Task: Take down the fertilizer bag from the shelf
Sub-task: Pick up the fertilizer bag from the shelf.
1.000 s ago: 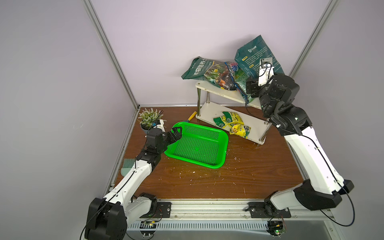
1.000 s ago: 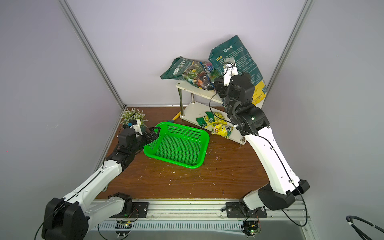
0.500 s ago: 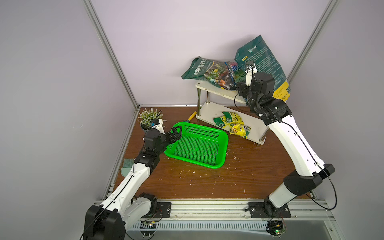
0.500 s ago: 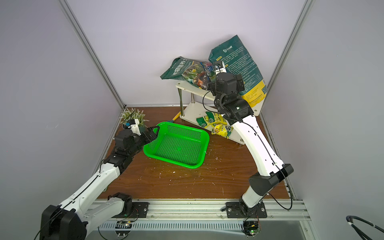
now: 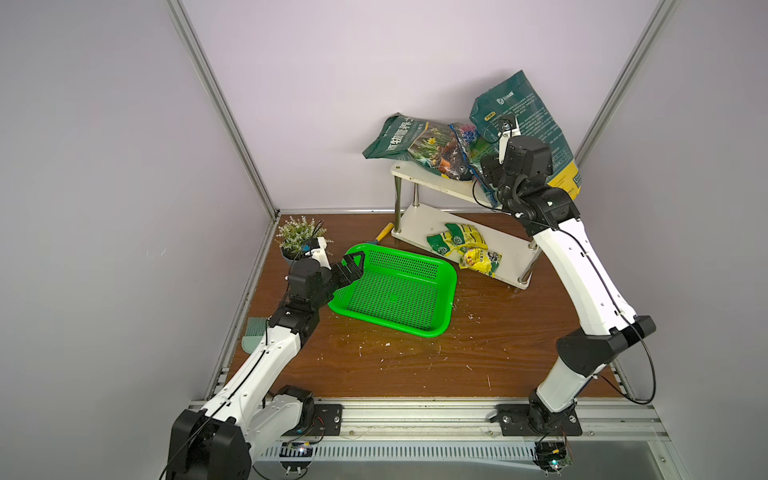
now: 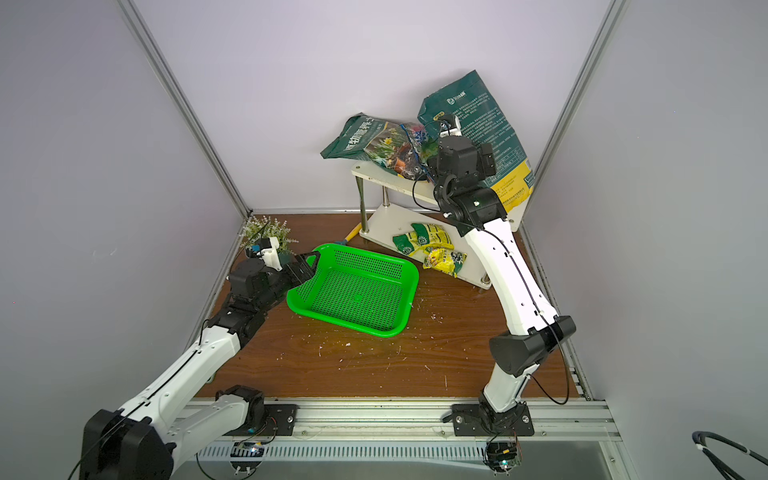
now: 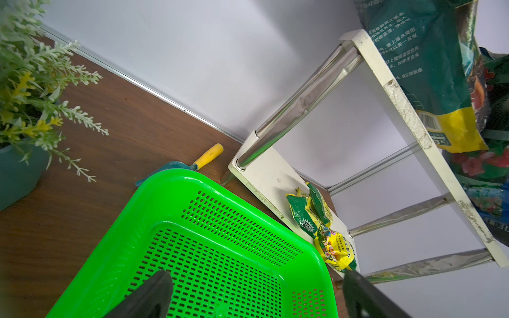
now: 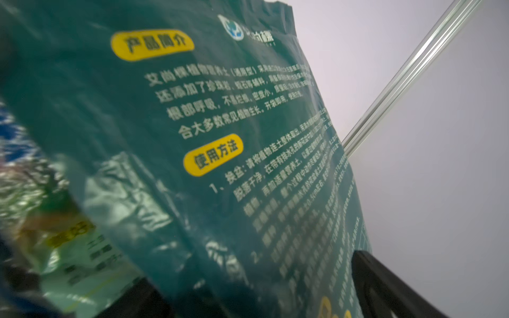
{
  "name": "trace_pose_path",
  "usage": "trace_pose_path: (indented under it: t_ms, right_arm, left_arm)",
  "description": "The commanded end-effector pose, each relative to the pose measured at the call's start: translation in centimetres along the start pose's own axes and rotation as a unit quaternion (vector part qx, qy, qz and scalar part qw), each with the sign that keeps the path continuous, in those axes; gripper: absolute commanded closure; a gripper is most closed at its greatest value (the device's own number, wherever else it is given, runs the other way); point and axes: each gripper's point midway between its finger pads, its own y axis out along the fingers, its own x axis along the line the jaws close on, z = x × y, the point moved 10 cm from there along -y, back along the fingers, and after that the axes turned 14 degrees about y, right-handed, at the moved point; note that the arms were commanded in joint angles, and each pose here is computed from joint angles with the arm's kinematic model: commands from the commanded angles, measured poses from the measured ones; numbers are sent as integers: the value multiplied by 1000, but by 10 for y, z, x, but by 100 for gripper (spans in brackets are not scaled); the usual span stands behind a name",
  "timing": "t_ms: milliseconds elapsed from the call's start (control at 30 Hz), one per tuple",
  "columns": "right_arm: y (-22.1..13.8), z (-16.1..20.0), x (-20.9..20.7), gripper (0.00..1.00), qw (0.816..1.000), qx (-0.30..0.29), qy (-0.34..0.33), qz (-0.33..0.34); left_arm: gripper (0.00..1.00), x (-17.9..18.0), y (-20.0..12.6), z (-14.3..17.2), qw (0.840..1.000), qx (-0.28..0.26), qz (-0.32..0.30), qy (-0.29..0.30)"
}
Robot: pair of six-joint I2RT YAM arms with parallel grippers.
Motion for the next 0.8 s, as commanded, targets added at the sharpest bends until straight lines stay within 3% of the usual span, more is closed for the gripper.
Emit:
trace_pose_path:
  t_ms: [0,67,100,167,200,233,600,767]
  right_arm:
    - [-2,-12,-11,2,999,-12,30,2]
    - [-1,-13,-12,10,999,-12,32,4]
    - [-1,-14,-13,21,999,-13,34,3]
    - [-3,-17,-17,63,999,-16,41,5]
    - [-5,-19,-20,75,999,-19,45,4]
    - [-8,-21,-24,82,999,-22,50,7]
    - [-80,-24,-91,100,987,-100,128,10]
    - [-133,-31,-123,100,974,-142,174,-39]
  left_arm:
    - [0,-3,1,2,1000,-2,14,3]
    - [0,-3,1,1,1000,-3,16,3]
    - [0,-3,0,1,1000,-4,16,4]
    - [0,-4,0,1,1000,-5,16,4]
    - [0,-3,0,1,1000,-5,15,4]
    - [0,-3,0,1,1000,-5,15,4]
    - [0,1,-6,-10,1000,-6,-7,-13]
    - [0,15,-22,-43,996,-25,48,-74]
